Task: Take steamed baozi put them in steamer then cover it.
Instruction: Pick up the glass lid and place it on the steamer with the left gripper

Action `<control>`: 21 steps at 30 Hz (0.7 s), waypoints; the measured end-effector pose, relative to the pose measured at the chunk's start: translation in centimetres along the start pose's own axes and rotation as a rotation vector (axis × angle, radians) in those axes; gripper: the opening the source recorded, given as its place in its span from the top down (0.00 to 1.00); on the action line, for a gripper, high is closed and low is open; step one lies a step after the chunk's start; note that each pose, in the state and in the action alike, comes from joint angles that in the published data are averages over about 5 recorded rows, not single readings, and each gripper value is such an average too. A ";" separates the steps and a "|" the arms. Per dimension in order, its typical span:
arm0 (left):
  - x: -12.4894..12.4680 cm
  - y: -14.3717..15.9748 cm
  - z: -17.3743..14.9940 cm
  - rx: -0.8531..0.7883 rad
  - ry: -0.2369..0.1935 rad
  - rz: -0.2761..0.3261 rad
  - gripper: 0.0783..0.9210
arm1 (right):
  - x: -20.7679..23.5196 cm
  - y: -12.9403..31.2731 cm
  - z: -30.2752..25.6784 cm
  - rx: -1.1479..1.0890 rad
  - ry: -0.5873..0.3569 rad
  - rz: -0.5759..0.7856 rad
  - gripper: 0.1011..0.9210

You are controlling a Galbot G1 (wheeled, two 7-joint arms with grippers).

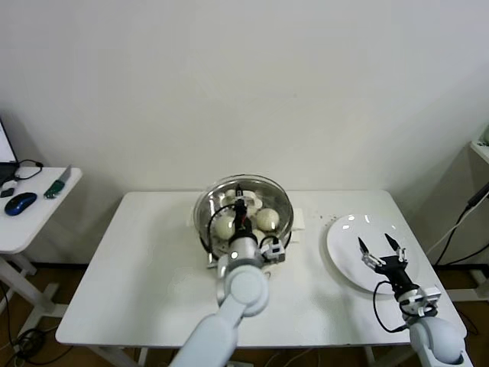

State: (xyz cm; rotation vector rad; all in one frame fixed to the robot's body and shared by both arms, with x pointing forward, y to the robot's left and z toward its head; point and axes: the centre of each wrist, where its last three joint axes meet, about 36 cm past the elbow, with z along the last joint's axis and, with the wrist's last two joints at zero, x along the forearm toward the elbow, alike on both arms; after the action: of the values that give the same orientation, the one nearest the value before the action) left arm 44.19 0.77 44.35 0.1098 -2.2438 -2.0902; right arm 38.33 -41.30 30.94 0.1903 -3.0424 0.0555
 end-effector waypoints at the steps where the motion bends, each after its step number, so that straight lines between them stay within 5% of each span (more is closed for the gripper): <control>1: -0.1 -0.1 -0.1 -0.002 0.001 0.002 0.92 | 0.0 0.0 0.0 0.000 0.000 0.000 0.12; 21: -1.3 -1.4 -1.1 -0.035 -0.004 0.022 0.92 | -0.3 0.1 0.2 0.010 0.004 -0.003 0.12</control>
State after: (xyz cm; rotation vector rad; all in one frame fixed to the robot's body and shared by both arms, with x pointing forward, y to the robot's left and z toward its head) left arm 45.57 -0.33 43.03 0.0789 -2.1991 -2.1194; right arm 38.57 -41.18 30.73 0.1947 -3.0380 0.0708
